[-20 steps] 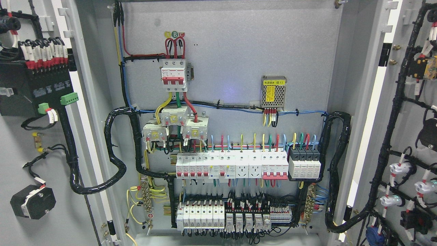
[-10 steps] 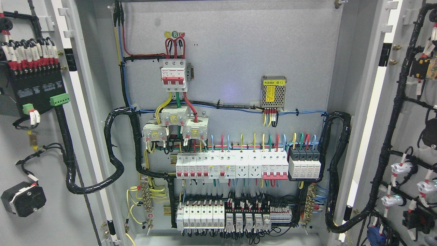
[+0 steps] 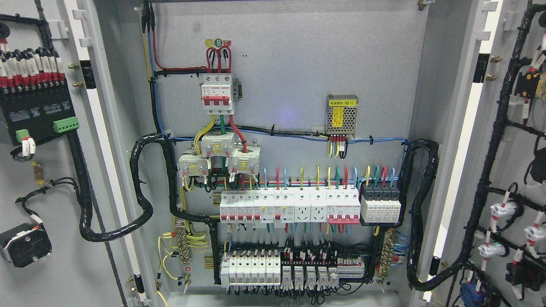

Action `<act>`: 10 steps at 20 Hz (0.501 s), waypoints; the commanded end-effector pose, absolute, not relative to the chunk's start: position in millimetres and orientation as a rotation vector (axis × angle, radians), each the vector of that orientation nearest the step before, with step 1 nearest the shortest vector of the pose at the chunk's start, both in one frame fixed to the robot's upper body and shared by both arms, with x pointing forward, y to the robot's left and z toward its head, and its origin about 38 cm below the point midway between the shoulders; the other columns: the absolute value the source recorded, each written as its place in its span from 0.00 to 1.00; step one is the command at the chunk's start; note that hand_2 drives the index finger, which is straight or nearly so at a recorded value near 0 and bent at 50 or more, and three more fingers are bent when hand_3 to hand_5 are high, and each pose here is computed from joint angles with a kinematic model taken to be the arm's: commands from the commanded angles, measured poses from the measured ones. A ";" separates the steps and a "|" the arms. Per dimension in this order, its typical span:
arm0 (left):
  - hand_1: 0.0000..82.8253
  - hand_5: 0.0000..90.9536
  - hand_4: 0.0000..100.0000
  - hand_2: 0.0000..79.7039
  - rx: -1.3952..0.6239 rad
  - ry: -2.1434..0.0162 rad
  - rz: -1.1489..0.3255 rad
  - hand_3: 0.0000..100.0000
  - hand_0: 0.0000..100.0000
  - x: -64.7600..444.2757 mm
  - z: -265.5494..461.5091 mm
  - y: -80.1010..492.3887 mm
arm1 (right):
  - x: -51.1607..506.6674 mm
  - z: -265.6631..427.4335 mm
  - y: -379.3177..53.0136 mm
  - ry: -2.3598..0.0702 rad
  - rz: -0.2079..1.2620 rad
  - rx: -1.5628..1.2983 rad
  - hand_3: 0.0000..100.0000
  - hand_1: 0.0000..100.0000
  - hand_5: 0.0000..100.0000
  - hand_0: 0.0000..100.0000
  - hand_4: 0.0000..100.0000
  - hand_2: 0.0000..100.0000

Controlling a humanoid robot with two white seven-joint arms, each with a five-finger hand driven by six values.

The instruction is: Open door with both hands

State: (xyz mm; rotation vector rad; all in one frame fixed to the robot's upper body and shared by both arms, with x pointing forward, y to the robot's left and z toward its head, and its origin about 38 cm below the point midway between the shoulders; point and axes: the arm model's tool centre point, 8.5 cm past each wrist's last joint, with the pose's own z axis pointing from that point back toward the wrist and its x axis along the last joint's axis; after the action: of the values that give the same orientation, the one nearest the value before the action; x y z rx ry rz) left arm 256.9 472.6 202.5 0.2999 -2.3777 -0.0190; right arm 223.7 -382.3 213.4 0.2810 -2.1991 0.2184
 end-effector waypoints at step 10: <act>0.00 0.00 0.00 0.00 0.499 -2.338 0.018 0.00 0.00 282.6 210.8 547.6 | 207.8 207.6 -400.5 -2.189 0.138 0.235 0.00 0.00 0.00 0.38 0.00 0.00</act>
State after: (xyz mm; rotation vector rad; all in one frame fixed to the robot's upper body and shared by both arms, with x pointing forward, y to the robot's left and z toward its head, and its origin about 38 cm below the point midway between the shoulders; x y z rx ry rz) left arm 279.5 506.9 212.6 0.3797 -2.3713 0.0056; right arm 213.9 -392.3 208.5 0.2615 -2.1882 0.1666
